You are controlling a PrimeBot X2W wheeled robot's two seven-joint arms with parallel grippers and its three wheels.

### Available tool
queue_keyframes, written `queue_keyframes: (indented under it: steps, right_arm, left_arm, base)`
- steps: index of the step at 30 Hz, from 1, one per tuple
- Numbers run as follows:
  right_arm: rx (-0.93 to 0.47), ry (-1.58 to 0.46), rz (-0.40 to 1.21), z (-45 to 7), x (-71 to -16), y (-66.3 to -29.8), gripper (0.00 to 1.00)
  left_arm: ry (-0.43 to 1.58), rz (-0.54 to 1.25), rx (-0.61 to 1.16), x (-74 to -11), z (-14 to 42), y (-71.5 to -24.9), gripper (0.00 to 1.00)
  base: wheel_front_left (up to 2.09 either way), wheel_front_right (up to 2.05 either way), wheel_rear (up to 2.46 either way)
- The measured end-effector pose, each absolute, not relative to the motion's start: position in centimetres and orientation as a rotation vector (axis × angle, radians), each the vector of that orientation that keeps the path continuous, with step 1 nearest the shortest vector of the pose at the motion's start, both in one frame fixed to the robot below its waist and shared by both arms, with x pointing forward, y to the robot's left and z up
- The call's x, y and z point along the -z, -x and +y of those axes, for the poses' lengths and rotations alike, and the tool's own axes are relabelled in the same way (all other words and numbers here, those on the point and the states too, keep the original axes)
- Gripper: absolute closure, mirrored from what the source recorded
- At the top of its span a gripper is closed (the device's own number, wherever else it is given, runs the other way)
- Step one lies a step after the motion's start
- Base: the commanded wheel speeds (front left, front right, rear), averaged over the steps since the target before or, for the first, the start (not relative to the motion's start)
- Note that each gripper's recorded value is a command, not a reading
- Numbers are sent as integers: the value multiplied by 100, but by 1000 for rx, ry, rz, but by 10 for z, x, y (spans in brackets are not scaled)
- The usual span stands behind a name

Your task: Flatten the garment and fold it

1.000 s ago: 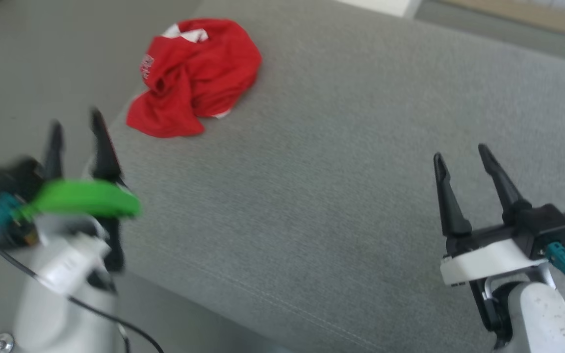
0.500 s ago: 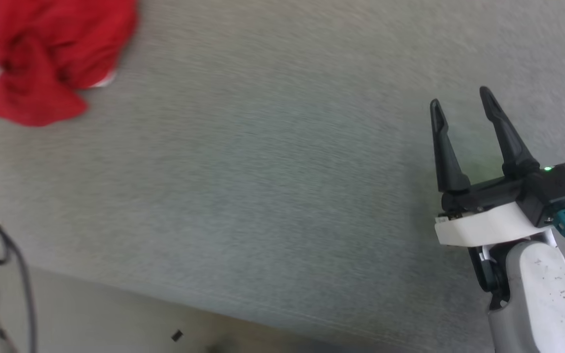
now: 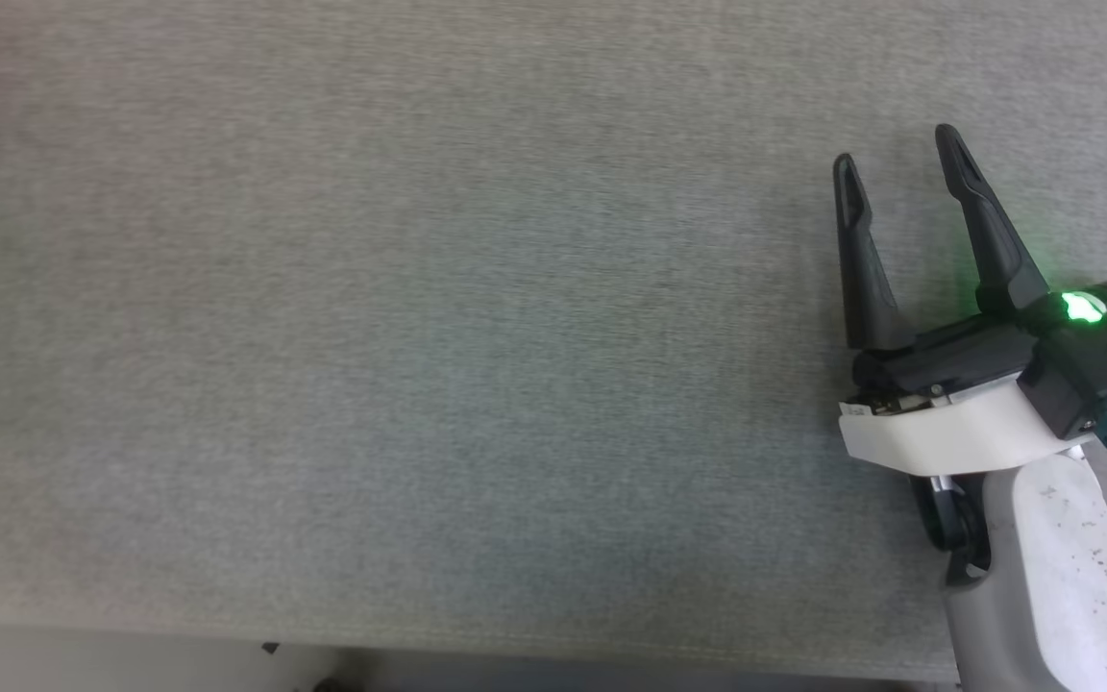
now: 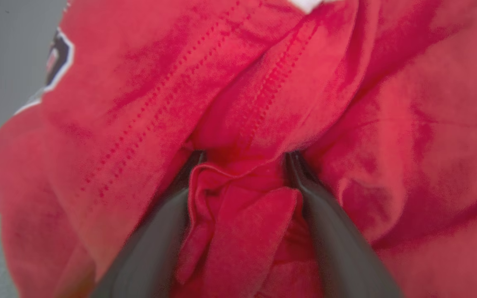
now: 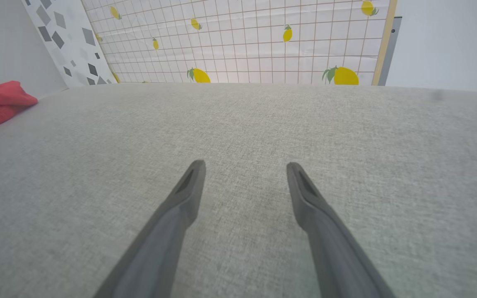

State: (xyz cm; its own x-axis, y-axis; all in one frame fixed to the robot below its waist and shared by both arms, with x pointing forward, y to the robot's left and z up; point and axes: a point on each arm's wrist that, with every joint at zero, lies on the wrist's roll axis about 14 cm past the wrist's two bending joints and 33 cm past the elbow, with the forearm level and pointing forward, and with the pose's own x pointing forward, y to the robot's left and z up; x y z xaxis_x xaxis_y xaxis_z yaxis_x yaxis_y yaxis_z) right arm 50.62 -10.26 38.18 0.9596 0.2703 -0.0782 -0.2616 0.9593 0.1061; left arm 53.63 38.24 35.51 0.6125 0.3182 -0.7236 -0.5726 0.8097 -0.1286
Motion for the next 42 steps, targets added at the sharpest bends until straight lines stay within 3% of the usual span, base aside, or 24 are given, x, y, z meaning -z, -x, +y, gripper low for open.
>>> queue_keyframes:
  steps: [2,3,4,5,10,15,20,26,36,42]
  right_arm:
    - [-259,-93,93,-107,-381,-505,0]
    - [-252,-92,94,-110,-381,-505,0]
    - [-246,-91,95,-112,-381,-504,0]
    - [-241,-89,94,-114,-382,-504,0]
    - [-218,-76,101,-125,-387,-497,0]
    - [-197,-77,120,-133,-395,-481,0]
    - [-184,-81,89,-137,-421,-462,0]
    - [-159,-77,22,-147,-458,-439,0]
    - [-108,-61,-94,-166,-511,-400,0]
    - [-54,-46,-133,-185,-530,-383,0]
  left_arm:
    - [372,777,-521,-349,380,-539,0]
    - [371,784,-521,-347,380,-539,10]
    - [362,782,-519,-348,381,-540,41]
    - [339,758,-523,-352,384,-540,100]
    - [159,485,-550,-396,401,-551,100]
    - [-15,99,-493,-490,401,-569,100]
    - [-78,-209,-345,-591,366,-576,100]
    - [-71,-424,-121,-683,289,-570,100]
    - [78,-502,340,-735,94,-526,100]
    - [109,-273,581,-673,-9,-509,100]
  base:
    - [0,0,0]
    - [0,0,0]
    - [0,0,0]
    - [0,0,0]
    - [0,0,0]
    - [0,0,0]
    - [0,0,0]
    - [0,0,0]
    - [0,0,0]
    - [0,0,0]
